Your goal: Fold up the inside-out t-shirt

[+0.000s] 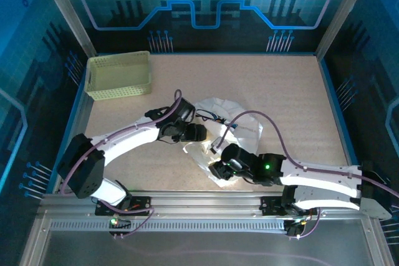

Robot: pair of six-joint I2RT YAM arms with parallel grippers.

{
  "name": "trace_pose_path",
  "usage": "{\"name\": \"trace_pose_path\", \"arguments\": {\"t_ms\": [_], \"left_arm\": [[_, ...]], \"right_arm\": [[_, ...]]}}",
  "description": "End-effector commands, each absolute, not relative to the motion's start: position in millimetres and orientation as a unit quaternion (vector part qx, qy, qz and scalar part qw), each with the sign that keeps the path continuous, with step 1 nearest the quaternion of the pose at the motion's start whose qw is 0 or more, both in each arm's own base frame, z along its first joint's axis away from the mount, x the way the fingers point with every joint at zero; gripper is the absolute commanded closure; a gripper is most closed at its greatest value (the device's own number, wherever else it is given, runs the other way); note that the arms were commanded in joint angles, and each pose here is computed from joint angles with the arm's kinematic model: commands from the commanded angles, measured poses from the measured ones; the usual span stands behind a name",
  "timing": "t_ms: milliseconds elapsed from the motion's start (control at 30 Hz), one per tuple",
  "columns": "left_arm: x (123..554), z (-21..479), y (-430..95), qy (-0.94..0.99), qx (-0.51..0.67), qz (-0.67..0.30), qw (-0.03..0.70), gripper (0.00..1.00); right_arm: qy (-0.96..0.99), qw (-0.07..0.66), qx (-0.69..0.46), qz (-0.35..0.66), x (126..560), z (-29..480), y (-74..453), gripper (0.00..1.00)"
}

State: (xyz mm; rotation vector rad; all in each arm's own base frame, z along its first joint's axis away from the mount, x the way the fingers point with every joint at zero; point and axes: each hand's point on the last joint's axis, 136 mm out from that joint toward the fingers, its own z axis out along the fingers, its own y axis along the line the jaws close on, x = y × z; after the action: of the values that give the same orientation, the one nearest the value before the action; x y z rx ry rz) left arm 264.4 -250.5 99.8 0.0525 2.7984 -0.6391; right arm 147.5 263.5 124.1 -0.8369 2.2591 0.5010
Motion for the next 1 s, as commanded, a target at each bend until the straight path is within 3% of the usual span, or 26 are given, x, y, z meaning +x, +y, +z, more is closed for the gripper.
{"name": "trace_pose_path", "arguments": {"t_ms": [0, 233, 433, 633, 833, 900, 967], "left_arm": [[276.3, 107.3, -262.5, 0.962, 0.037, -0.224, 0.154, 0.31], [276.7, 111.3, -271.4, 0.957, 0.043, -0.237, 0.160, 0.44], [277.8, 106.1, -272.0, 0.959, 0.039, -0.234, 0.155, 0.44], [286.2, 105.8, -275.8, 0.958, 0.032, -0.234, 0.162, 0.42], [313.3, 97.6, -270.5, 0.962, 0.003, -0.214, 0.168, 0.39], [325.2, 91.6, -263.4, 0.963, -0.024, -0.212, 0.163, 0.39], [337.3, 82.8, -254.9, 0.965, -0.047, -0.206, 0.156, 0.38]], "right_arm": [[0.876, 0.353, -0.268, 0.193, 163.6, 136.3, 255.4, 0.41], [0.892, 0.329, -0.225, 0.214, 181.8, 140.3, 269.5, 0.41], [0.870, 0.306, -0.262, 0.284, 170.6, 148.6, 302.9, 0.37], [0.891, 0.290, -0.263, 0.231, 179.4, 124.7, 303.9, 0.38], [0.888, 0.310, -0.294, 0.172, 180.5, 124.1, 304.0, 0.87], [0.877, 0.325, -0.313, 0.163, 173.9, 130.7, 304.3, 0.99], [0.866, 0.338, -0.331, 0.163, 164.8, 137.0, 303.8, 1.00]]}}
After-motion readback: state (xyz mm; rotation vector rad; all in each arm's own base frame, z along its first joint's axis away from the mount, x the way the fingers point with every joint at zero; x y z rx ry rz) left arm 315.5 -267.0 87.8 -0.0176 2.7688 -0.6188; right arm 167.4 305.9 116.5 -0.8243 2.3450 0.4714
